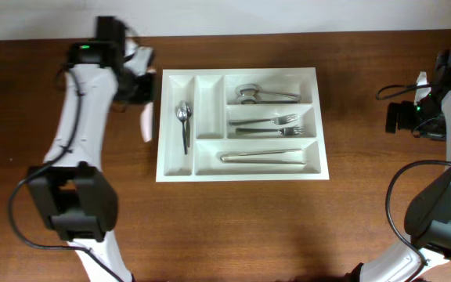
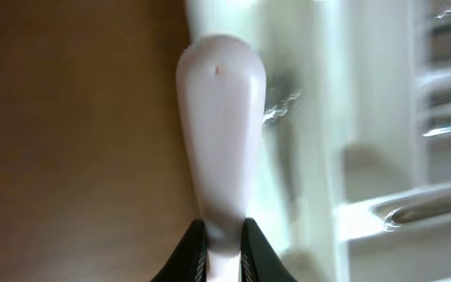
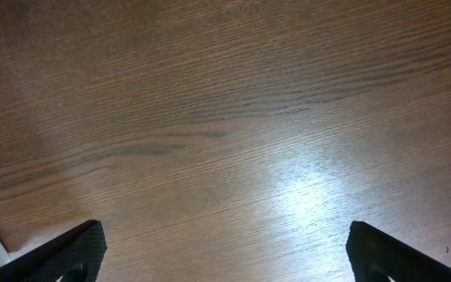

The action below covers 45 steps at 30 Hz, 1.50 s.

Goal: Pack container
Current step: 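Lift the knife and carry it over the tray's narrow middle compartment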

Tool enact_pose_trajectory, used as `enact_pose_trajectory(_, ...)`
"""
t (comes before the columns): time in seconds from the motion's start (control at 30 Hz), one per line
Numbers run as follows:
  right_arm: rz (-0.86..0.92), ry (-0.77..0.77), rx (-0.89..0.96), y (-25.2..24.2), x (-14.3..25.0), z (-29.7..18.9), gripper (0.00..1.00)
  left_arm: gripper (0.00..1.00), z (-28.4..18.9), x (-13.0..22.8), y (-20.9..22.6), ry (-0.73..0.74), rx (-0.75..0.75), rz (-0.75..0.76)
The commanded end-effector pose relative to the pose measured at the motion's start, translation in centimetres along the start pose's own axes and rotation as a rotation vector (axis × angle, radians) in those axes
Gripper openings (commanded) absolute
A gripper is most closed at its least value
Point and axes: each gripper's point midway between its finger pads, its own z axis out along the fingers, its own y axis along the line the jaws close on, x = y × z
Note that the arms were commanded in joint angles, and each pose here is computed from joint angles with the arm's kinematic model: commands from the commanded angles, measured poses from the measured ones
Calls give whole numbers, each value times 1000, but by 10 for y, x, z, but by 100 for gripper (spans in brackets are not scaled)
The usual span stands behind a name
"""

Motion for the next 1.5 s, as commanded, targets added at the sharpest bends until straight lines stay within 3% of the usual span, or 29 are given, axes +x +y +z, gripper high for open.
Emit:
enact_pose_trajectory(0.0,-1,-6,5,1,0,-3,99,2,6,-14,-47,-39,54,1)
enact_pose_trajectory(0.27,-1,-5,5,1,0,-3,99,2,16,-57,-124,-221,115,37)
enact_pose_trajectory(0.53,-1,-6,5,1,0,-3,99,2,66,-47,-127,-136,97,-127)
enact_pose_trajectory(0.87,-1,-6,5,1,0,-3,99,5,88,-40,-122,-93,76,-137)
enact_pose_trajectory(1.2,-1,-6,5,1,0,-3,99,28,90,-40,-121,-91,73,-133)
enact_pose_trajectory(1.27,-1,-6,5,1,0,-3,98,37,90,-40,-120,-92,72,-130)
enact_pose_trajectory(1.37,-1,-6,5,1,0,-3,99,38,90,-40,-121,-92,73,-126)
enact_pose_trajectory(1.47,-1,-6,5,1,0,-3,99,57,87,-41,-122,-96,78,-125)
